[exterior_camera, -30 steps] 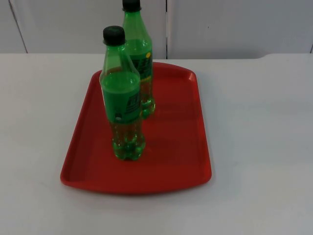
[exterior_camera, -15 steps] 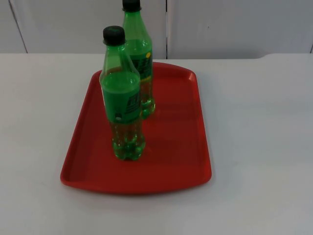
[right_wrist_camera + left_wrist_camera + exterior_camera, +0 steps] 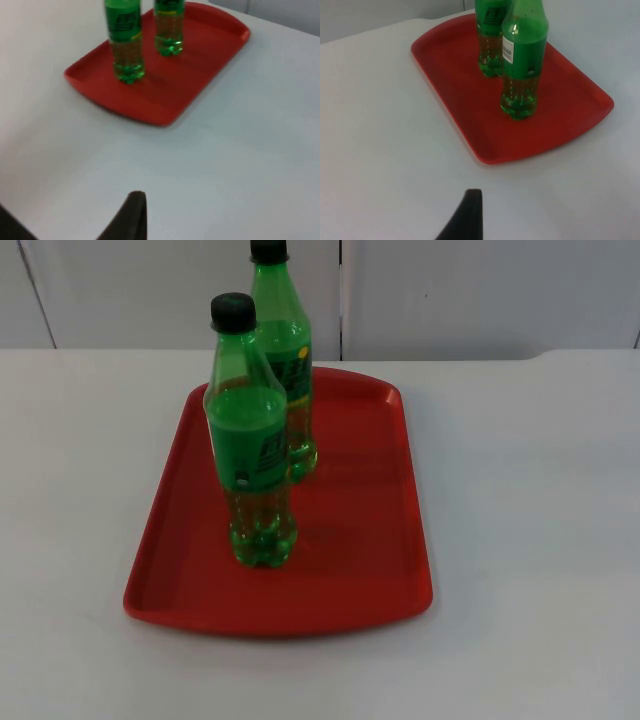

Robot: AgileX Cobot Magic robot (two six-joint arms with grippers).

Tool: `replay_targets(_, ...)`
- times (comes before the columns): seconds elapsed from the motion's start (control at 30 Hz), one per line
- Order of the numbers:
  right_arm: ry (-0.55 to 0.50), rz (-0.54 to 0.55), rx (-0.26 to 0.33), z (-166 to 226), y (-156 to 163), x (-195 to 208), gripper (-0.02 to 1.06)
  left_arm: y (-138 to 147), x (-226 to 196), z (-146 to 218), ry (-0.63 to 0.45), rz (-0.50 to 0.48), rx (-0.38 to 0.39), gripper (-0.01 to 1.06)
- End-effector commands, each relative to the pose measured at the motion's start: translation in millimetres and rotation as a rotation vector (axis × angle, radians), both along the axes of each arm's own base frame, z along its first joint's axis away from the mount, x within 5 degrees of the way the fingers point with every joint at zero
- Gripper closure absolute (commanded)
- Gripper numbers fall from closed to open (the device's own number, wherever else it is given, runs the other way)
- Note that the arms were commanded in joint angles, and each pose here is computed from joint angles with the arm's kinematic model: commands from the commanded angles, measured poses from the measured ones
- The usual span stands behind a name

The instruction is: Place the bottle upright on the tray.

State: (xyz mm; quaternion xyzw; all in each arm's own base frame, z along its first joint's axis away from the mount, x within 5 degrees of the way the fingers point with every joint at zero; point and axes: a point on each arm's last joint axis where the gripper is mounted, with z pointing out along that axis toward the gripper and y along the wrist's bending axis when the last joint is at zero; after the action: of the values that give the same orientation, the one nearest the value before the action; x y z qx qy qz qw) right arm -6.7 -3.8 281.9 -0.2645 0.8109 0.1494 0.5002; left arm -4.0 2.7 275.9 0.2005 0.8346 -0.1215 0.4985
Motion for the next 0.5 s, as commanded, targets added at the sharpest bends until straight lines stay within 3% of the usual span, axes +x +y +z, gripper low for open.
replay_targets(0.0,0.003,-0.076,0.001,-1.6,0.7,-0.1,-0.01,0.1,0.0,-1.3,-0.001,-0.005,0.001,0.12)
replay_targets(0.47,0.003,-0.243,0.001,-1.6,1.9,-0.5,-0.01,0.1,0.0,-1.3,-0.001,-0.005,0.001,0.12)
